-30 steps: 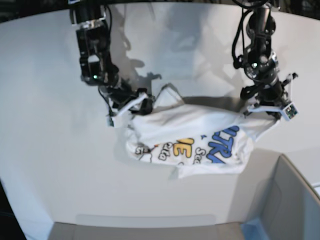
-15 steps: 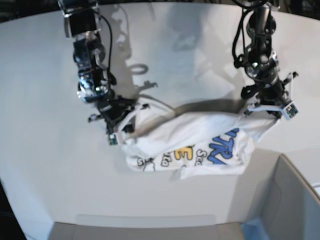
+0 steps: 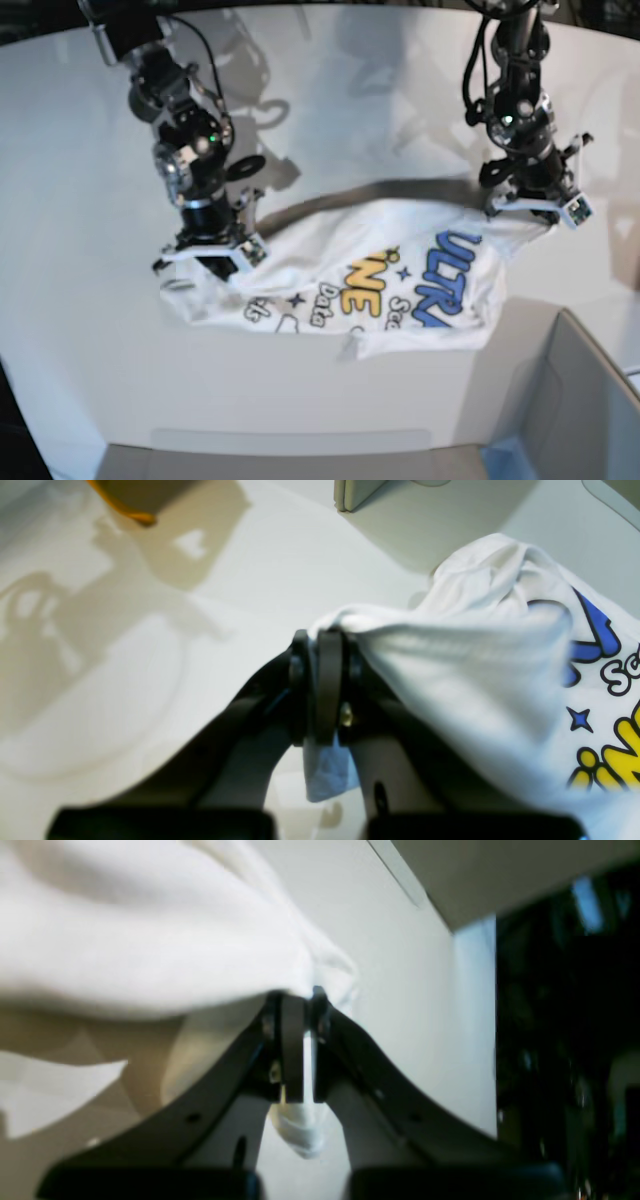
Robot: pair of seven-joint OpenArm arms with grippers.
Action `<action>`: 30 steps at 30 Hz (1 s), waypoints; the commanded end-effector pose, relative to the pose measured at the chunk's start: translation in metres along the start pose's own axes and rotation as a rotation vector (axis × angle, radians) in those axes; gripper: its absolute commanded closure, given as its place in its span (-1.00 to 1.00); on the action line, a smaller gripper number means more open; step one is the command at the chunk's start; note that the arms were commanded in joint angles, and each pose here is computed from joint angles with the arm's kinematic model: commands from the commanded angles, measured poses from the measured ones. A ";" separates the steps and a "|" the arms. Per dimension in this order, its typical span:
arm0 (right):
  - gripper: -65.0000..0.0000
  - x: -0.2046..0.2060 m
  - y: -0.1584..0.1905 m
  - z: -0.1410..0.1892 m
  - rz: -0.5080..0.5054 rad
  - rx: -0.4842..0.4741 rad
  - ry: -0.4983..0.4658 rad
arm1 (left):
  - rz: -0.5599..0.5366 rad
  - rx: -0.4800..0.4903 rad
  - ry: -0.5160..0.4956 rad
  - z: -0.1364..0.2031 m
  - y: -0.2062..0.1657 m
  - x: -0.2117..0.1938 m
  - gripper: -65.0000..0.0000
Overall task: Layout the t-shirt on the table in an organized manner, then fold the t-shirt properly
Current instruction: 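Regrasp the shirt corner with the right gripper while left holds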
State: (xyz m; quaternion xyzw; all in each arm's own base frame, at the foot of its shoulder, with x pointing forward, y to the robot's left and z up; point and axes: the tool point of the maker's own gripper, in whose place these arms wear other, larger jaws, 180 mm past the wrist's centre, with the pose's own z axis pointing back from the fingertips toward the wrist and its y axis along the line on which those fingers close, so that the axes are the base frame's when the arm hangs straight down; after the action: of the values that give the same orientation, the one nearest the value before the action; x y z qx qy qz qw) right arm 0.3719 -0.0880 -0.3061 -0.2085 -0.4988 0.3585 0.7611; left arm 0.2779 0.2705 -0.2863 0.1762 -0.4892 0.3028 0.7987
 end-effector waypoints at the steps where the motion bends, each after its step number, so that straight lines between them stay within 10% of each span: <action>1: 0.97 0.004 -0.011 0.002 0.036 -0.045 -0.019 | 0.006 0.002 -0.060 0.002 0.000 0.016 1.00; 7: 0.10 0.009 0.011 0.009 0.096 -0.009 -0.039 | 0.006 0.003 -0.055 0.002 0.000 0.015 1.00; 14: -0.05 0.020 0.027 0.033 0.037 0.026 -0.080 | 0.003 0.004 -0.052 0.002 0.001 0.013 1.00; 26: -0.05 -0.005 -0.035 -0.012 -0.743 0.186 0.037 | -0.018 0.022 -0.040 0.003 0.009 0.007 1.00; 30: -0.05 -0.015 -0.030 -0.029 -0.808 0.245 0.116 | -0.019 0.023 -0.039 0.003 0.010 0.007 1.00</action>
State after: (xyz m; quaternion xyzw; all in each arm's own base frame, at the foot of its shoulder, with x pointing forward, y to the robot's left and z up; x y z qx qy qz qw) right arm 0.3930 -0.1199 -0.3276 0.0728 -0.4199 0.0720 0.9018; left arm 0.2686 0.2719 -0.2949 0.1825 -0.4752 0.3001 0.8067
